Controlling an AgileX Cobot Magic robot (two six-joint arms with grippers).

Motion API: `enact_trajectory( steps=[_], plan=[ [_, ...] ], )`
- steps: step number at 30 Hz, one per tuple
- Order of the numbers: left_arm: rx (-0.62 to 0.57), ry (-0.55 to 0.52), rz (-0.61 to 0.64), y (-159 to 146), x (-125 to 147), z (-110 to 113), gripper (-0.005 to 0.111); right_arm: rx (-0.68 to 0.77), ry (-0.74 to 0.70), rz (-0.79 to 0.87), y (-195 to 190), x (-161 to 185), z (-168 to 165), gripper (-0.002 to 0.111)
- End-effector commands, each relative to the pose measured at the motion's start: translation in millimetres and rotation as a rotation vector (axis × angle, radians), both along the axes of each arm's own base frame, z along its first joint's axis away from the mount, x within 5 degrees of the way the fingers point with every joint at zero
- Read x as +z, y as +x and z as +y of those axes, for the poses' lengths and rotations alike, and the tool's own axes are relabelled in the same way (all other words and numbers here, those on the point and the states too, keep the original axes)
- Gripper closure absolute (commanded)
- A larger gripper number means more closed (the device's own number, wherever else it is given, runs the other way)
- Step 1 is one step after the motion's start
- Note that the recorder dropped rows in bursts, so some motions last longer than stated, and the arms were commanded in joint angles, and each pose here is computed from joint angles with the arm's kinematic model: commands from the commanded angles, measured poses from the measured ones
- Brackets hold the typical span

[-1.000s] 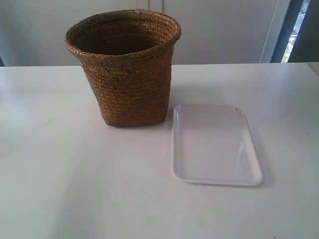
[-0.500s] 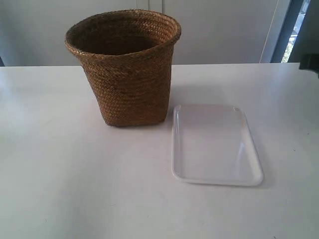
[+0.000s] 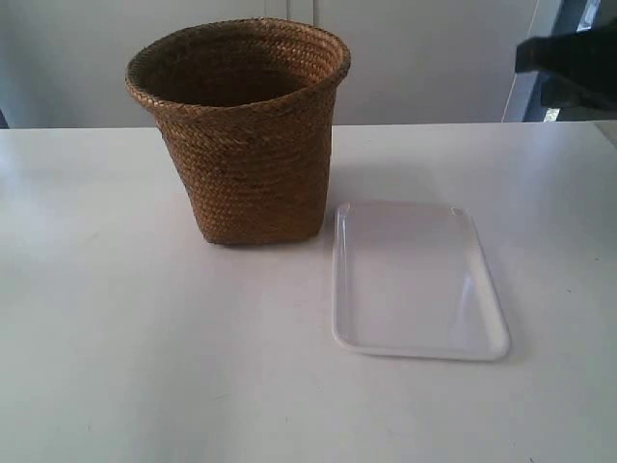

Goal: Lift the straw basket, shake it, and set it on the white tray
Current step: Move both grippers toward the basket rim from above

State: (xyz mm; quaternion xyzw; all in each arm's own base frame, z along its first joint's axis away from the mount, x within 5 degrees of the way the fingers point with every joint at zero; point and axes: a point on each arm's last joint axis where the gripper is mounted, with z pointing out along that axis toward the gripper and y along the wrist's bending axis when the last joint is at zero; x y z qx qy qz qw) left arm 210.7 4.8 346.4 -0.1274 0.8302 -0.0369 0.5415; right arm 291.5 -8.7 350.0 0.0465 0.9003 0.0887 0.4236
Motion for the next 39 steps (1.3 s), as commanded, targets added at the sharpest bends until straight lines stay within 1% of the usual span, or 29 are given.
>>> enact_trajectory(
  steps=[1, 4, 5, 6, 7, 10, 13, 16, 19, 23, 26, 29, 32, 36, 39],
  plan=[
    [0.0, 0.036, 0.056, 21.0, 13.0, 0.3, 0.107, 0.019, 0.034, -0.033, 24.2, 18.7, 1.1, 0.108],
    [-0.016, 0.049, 0.141, 38.8, 14.1, -0.9, 0.107, 0.027, 0.044, -0.055, 39.1, 30.6, 0.9, 0.108],
    [-0.06, 0.068, 0.195, 49.3, 15.5, -3.6, 0.107, 0.04, 0.045, -0.047, 49.2, 36.0, 1.0, 0.108],
    [-0.088, 0.071, 0.211, 53.2, 16.3, -5.8, 0.107, 0.049, 0.046, -0.037, 52.4, 37.6, 1.3, 0.108],
    [-0.142, 0.063, 0.241, 61.9, 19.5, -10.4, 0.107, 0.064, 0.047, -0.027, 60.5, 43.0, 1.6, 0.108],
    [-0.196, 0.042, 0.302, 73.8, 25.4, -15.6, 0.107, 0.098, 0.049, 0.028, 71.2, 44.1, 2.7, 0.108],
    [-0.229, 0.073, 0.37, 82.3, 32.1, -16.3, 0.107, 0.136, 0.053, 0.084, 78.4, 48.0, 4.4, 0.108],
    [-0.227, 0.076, 0.341, 82.5, 36.2, -16.2, 0.107, 0.134, 0.055, 0.072, 80.2, 50.5, 4.3, 0.107],
    [-0.229, 0.078, 0.337, 78.7, 39.3, -16.1, 0.107, 0.131, 0.059, 0.075, 80.0, 50.5, 4.4, 0.107],
    [-0.237, 0.079, 0.386, 75.6, 36.1, -16.3, 0.107, 0.151, 0.068, 0.107, 77.5, 48.7, 6.2, 0.107],
    [-0.238, 0.083, 0.377, 82.2, 32.8, -16.3, 0.107, 0.138, 0.077, 0.072, 82.8, 49.0, 5.6, 0.106],
    [-0.239, 0.085, 0.383, 92.7, 31.9, -16.6, 0.107, 0.152, 0.112, 0.062, 89.6, 49.8, 7.9, 0.098],
    [-0.247, 0.064, 0.415, 104.3, 28.4, -18.2, 0.107, 0.195, 0.143, 0.084, 98.8, 45.6, 11.4, 0.087],
    [-0.249, 0.059, 0.417, 114.0, 28.5, -18.8, 0.107, 0.22, 0.185, 0.113, 112.2, 37.9, 13.9, 0.069],
    [-0.249, 0.058, 0.396, 118.7, 34.5, -19.2, 0.107, 0.223, 0.184, 0.11, 118.9, 35.7, 13.4, 0.063]
  ],
)
